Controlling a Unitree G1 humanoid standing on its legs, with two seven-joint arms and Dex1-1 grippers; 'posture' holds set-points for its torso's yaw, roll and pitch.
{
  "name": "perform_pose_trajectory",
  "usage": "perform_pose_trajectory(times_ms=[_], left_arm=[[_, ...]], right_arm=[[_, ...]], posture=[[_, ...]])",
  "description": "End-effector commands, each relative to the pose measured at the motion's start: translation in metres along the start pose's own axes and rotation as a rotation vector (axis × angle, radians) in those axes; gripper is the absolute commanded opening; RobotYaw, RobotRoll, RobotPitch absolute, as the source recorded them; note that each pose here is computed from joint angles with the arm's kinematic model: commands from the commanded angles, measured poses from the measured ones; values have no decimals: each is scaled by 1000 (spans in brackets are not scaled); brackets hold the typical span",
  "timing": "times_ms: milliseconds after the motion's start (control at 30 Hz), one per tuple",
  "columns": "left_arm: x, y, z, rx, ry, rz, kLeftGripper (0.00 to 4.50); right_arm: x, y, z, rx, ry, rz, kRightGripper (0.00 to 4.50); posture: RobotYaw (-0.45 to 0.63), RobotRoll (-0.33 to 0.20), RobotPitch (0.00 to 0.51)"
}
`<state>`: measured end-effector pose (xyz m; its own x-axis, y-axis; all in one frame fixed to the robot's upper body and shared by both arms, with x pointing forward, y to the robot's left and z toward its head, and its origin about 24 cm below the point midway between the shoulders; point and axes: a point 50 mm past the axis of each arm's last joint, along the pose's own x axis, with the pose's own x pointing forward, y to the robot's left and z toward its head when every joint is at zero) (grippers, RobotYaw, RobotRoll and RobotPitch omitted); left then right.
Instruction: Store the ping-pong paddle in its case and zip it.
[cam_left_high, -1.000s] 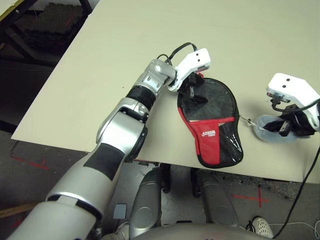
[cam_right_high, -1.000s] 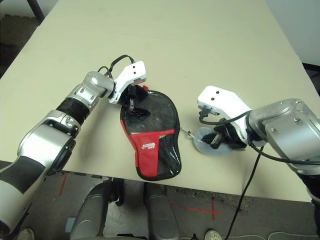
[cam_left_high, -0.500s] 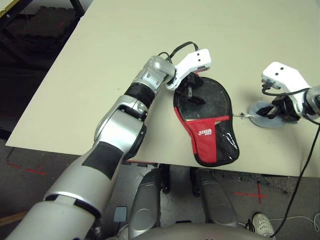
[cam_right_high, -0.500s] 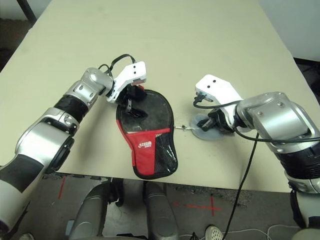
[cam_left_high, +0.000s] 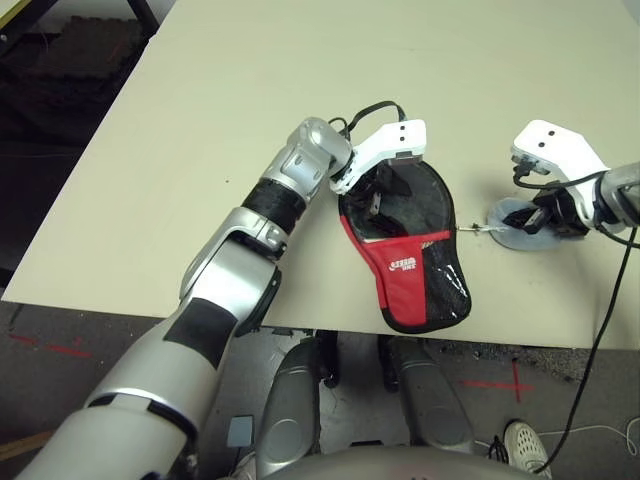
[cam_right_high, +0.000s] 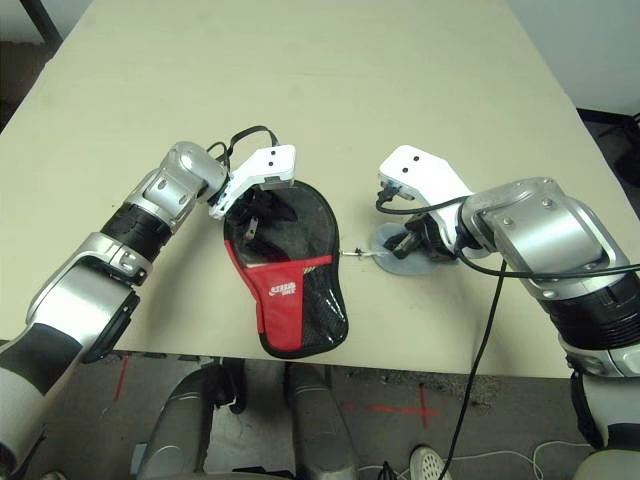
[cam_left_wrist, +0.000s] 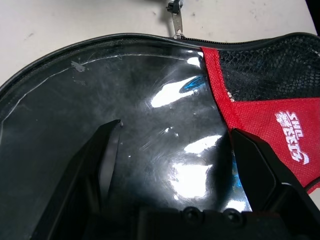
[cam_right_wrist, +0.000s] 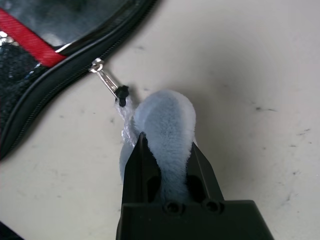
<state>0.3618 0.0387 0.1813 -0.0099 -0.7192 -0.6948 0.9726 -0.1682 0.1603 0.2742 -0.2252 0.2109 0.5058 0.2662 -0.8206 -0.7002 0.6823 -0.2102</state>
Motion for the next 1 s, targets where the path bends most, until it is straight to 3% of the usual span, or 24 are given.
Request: perform_pose_trajectory(times_ms=[33,267,467,700,800,1000], left_arm=[[23,-7,-27,-101,126,-53,4500],[33,-1,-28,-159,152,-1,4500],[33,-1,-27,-158,145,-9,4500],[36,-2,-29,-164,135,-16,4500],[32,1,-22,-169,72,9,4500],[0,4,-5,-214,-109,32,4500]], right_arm=[[0,9,-6,-11,33,32,225],[-9,39,-36,-29,150,146,225],[-21,52,-48,-36,197,198,225],[-25,54,-51,-44,205,214,223],[-23,45,-44,-23,145,182,223],[-36,20,-22,117,-27,192,2240]], posture=[[-253,0,272],[-263,0,283],[-276,0,282],[-288,0,278],[-288,0,273],[-270,0,263]])
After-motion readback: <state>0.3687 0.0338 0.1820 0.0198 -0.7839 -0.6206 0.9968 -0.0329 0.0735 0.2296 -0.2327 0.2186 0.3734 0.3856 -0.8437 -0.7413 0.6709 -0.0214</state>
